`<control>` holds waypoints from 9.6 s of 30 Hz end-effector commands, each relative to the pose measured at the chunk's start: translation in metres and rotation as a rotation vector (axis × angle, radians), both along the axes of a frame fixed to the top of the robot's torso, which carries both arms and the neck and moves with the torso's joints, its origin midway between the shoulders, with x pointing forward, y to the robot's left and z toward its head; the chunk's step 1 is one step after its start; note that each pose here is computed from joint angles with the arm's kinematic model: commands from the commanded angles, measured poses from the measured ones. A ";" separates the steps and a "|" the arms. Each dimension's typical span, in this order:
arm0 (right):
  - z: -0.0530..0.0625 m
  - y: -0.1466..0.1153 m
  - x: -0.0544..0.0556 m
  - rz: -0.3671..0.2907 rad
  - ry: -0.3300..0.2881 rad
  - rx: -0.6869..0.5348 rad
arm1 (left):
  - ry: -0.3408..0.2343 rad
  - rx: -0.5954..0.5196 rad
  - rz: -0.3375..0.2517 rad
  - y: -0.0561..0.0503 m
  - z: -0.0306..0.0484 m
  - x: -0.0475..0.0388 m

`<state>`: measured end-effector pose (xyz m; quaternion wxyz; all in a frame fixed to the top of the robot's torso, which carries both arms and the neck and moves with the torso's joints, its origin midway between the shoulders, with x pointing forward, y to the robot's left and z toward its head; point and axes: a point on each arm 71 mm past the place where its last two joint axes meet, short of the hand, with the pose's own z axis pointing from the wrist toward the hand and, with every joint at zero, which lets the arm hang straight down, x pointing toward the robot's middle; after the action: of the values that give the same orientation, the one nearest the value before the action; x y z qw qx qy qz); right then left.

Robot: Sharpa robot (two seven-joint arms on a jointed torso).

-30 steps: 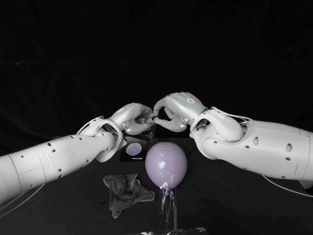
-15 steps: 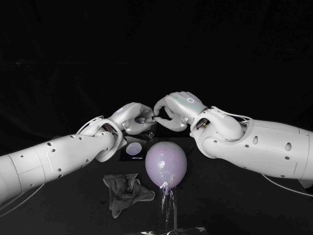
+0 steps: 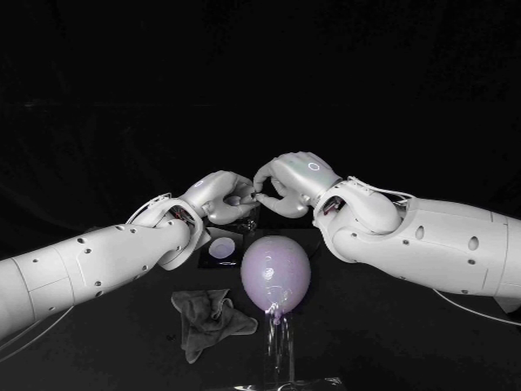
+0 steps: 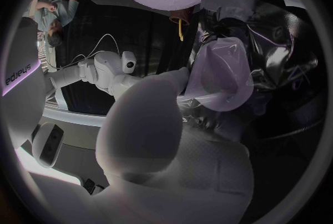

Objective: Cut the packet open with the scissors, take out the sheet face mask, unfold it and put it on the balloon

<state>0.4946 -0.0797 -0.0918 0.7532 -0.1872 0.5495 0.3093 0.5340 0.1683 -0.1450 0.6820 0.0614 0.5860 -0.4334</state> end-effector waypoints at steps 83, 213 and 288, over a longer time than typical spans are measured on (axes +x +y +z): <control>-0.015 0.016 -0.001 0.043 -0.013 -0.086 | 0.015 -0.055 -0.019 -0.007 0.0048 -0.0025; -0.027 -0.019 0.017 -0.284 0.013 0.029 | 0.898 -0.680 0.343 -0.039 -0.0295 -0.0101; -0.027 -0.018 0.010 -0.272 0.027 0.049 | 0.912 -0.663 0.358 -0.035 -0.0317 -0.0083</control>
<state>0.5063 -0.0998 -0.1201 0.7821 -0.0814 0.5785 0.2167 0.5256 0.1348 -0.1772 0.4119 -0.4452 0.6531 -0.4534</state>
